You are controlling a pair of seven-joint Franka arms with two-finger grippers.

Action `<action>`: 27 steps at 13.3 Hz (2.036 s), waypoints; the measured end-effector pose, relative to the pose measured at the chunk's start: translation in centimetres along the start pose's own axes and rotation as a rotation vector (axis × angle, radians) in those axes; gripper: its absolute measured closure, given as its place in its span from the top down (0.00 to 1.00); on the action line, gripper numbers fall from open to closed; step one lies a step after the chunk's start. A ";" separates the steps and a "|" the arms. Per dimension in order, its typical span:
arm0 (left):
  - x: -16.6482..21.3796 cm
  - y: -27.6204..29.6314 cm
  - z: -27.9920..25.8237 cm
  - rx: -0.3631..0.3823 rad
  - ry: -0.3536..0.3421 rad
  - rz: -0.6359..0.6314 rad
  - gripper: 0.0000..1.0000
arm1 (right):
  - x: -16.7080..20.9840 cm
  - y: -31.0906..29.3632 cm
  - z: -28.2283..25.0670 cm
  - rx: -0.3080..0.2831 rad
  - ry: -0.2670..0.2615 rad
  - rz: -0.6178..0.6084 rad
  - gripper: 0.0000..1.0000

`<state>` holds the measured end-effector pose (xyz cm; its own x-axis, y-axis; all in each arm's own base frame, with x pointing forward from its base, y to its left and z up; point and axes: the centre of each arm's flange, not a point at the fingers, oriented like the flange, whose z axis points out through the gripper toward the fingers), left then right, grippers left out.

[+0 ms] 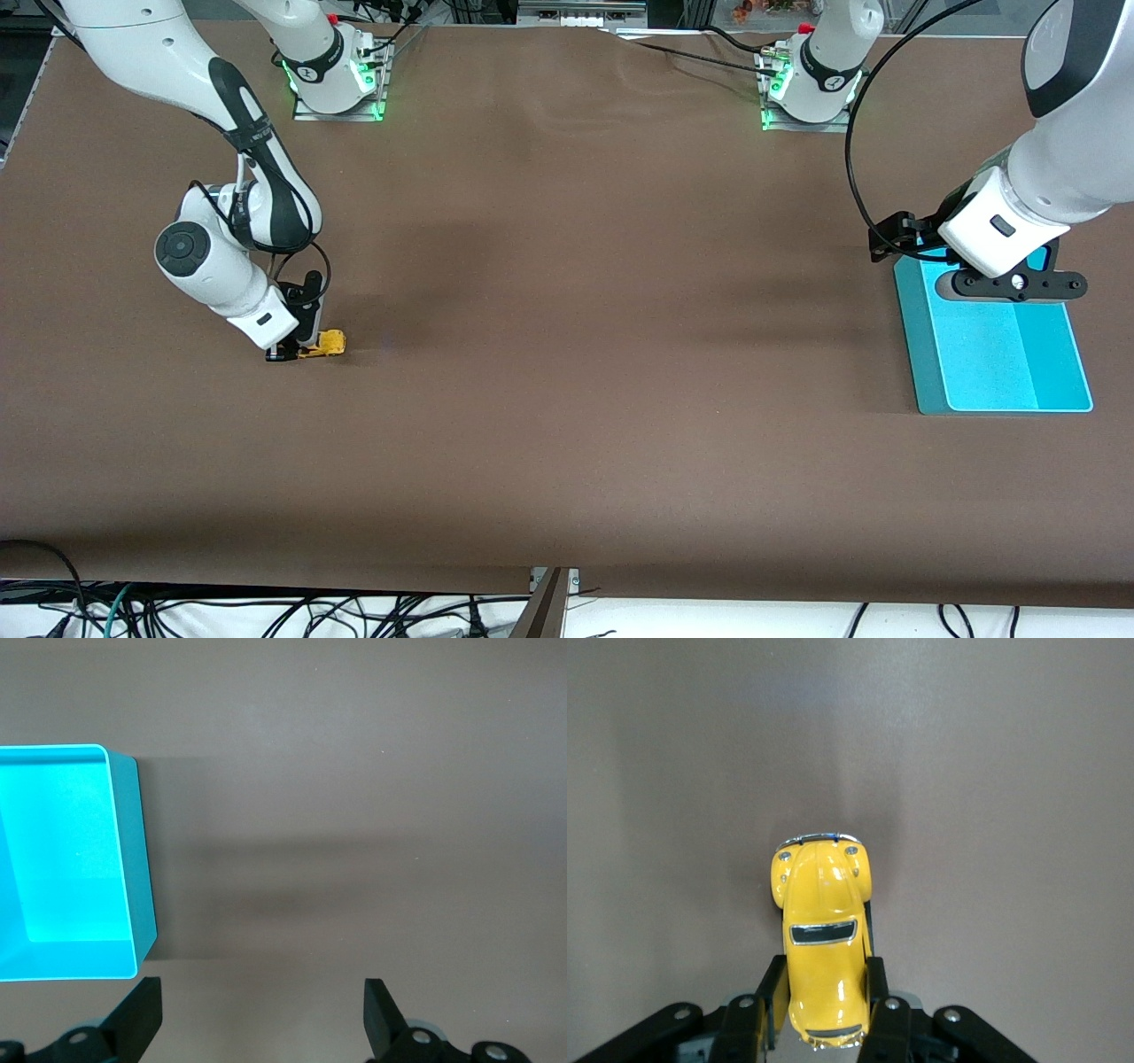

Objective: Wind and store yellow beetle car
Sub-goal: 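Lower the right gripper and close it on the yellow car, then press the car down and drag it backward with the right gripper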

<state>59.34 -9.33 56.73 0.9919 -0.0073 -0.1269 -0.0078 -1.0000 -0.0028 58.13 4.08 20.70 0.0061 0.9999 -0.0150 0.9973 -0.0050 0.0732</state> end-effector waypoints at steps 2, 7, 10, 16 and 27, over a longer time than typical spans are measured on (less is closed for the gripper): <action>0.0 0.0 0.0 0.000 0.000 0.000 1.00 | -0.7 0.0 0.0 0.001 0.001 0.014 0.39; 0.0 0.0 0.0 0.000 0.000 0.000 1.00 | -2.9 0.1 0.1 0.002 0.001 0.058 0.39; 0.0 0.0 0.0 0.000 0.000 0.000 1.00 | -3.5 0.1 0.2 0.003 0.001 0.070 0.39; 0.0 0.0 0.0 0.000 0.000 0.000 1.00 | -6.4 0.1 0.2 0.003 -0.001 0.070 0.39; 0.0 0.0 0.0 0.000 0.000 0.001 1.00 | -10.7 -0.2 0.2 0.000 0.023 0.032 0.39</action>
<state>59.34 -9.37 56.73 0.9919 -0.0080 -0.1269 -0.0084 -1.0000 -0.0027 57.90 -6.59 20.60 0.0365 0.9993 0.0102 0.9966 -0.0371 0.0733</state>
